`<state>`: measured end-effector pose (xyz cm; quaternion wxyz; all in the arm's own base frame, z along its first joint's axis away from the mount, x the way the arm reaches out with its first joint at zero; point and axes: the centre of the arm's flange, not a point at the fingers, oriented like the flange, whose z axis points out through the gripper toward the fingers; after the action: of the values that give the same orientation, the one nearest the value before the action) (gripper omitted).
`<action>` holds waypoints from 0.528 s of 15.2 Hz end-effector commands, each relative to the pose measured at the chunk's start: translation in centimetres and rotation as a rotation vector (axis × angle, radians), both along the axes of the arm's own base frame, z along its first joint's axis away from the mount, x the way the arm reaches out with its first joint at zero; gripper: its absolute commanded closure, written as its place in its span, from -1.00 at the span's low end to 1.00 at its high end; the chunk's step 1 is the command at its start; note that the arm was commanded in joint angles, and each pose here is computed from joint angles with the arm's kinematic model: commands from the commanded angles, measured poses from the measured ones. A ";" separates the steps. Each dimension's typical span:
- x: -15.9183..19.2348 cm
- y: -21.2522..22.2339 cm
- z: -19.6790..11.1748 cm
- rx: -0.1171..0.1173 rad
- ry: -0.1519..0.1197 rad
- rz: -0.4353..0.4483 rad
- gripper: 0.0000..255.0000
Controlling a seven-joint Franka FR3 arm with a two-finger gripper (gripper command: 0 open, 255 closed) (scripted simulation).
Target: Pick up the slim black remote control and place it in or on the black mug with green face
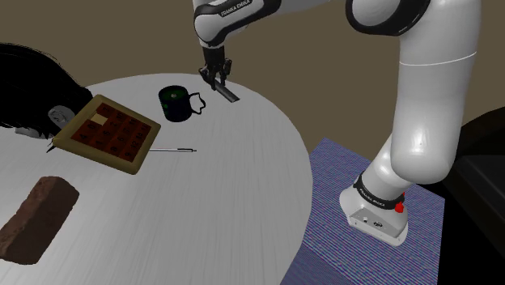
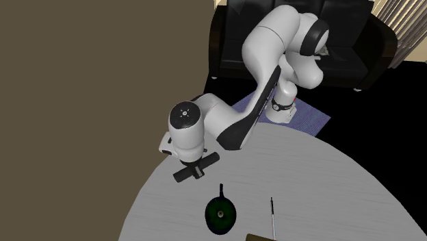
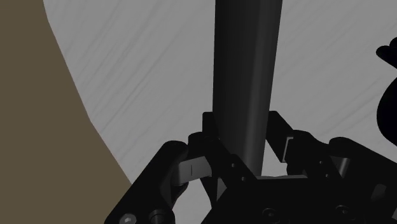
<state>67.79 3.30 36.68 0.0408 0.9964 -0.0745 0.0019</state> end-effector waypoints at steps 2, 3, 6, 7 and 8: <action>0.1 0.0 1.6 0.000 0.000 0.000 1.00; 0.1 0.0 2.2 0.000 0.000 0.000 1.00; 0.1 0.0 3.8 0.000 0.000 0.000 1.00; 0.1 0.0 4.3 0.000 0.000 0.000 1.00; 0.1 0.0 4.8 0.000 0.000 0.000 1.00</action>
<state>67.80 3.25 40.91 0.0409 0.9964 -0.0746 0.0019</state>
